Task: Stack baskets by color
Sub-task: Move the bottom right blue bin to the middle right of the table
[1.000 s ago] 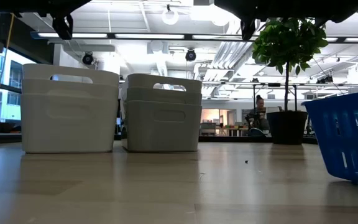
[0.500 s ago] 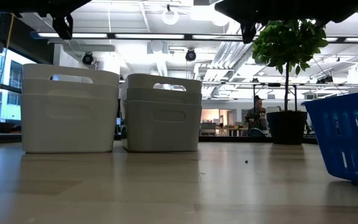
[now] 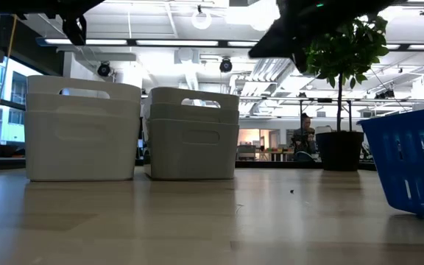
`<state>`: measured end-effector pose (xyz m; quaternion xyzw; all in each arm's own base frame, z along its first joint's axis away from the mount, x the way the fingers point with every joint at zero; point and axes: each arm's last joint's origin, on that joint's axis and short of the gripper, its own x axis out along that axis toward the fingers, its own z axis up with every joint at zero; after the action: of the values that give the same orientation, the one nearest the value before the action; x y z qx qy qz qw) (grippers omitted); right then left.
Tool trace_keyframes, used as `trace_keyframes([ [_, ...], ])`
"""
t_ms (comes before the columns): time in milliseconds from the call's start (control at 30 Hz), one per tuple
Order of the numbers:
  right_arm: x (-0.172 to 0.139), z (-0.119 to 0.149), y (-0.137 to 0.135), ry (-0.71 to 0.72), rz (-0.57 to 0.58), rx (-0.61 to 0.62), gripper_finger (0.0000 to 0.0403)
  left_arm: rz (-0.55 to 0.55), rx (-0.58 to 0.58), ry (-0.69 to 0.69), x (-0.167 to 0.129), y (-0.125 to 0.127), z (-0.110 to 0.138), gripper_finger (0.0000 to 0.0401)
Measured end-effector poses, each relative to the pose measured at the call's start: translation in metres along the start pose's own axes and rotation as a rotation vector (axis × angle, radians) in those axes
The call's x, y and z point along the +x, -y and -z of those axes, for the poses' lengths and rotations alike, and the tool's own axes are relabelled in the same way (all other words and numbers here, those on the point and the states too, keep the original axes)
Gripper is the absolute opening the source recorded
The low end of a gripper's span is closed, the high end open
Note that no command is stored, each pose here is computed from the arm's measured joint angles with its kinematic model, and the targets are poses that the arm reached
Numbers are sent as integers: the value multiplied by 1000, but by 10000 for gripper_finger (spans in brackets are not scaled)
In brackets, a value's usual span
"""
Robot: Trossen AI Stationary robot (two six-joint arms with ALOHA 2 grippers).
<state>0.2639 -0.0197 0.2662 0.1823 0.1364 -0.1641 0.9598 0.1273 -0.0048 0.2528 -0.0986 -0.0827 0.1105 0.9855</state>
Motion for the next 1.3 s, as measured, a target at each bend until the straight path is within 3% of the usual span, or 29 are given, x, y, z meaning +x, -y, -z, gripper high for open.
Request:
trace_keyframes([
  [133, 27, -22, 6, -72, 188, 41, 1, -5, -5, 15, 0, 0, -1, 0],
  [267, 62, -31, 22, -188, 282, 73, 28, -3, -9, 26, 0, 0, -3, 0],
  [367, 85, -38, 35, -238, 346, 136, 74, -4, -10, 27, 0, 0, -3, 0],
  [500, 109, -31, 61, -312, 551, 277, 150, -6, -10, 27, 0, 0, -3, 0],
  [600, 123, -24, 80, -354, 637, 376, 192, -6, -10, 28, 0, 0, -3, 0],
  [867, 147, 0, 100, -356, 725, 484, 215, -6, -10, 28, 0, 0, -3, 0],
  [1000, 151, -2, 99, -322, 711, 494, 215, -12, -10, 29, 0, 0, -3, 0],
  [1167, 152, -4, 99, -302, 699, 487, 215, -13, -1, 33, 0, 0, -3, 0],
  [1300, 147, -8, 94, -355, 649, 393, 215, -13, -2, 36, 0, 0, -3, 0],
])
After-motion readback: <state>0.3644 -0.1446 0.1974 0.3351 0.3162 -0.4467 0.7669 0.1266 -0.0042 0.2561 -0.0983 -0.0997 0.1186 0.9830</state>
